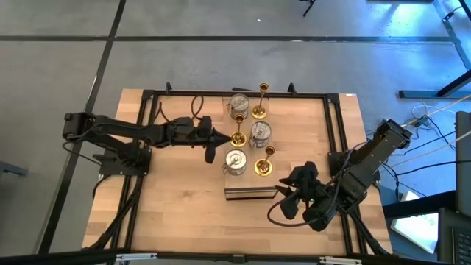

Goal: Pick & Place candle stick holders
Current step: Adjust the shelf

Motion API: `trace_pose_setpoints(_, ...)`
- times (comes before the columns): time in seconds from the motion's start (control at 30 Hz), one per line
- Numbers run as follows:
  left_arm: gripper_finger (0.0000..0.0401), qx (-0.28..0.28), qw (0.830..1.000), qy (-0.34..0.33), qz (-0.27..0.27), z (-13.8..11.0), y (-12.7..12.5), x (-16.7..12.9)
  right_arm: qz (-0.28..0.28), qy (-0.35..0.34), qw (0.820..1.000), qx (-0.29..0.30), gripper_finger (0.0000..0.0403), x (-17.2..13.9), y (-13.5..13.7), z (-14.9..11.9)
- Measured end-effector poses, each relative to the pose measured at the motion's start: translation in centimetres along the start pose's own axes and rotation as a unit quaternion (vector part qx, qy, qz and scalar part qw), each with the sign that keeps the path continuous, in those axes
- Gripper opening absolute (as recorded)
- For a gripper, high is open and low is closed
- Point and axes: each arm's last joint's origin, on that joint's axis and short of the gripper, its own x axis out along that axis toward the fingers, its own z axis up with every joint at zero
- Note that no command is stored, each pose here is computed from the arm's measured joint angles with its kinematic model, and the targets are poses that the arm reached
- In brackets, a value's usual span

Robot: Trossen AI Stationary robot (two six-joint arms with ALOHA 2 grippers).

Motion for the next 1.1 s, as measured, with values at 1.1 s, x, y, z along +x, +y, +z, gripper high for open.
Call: trace_pose_setpoints(1.1, 0.0001, -0.086, 0.990, -0.017, 0.114, -0.1, -5.9, -10.5, -0.087, 0.011, 0.987, 0.135, 0.0070, -1.3, -1.6, -2.7)
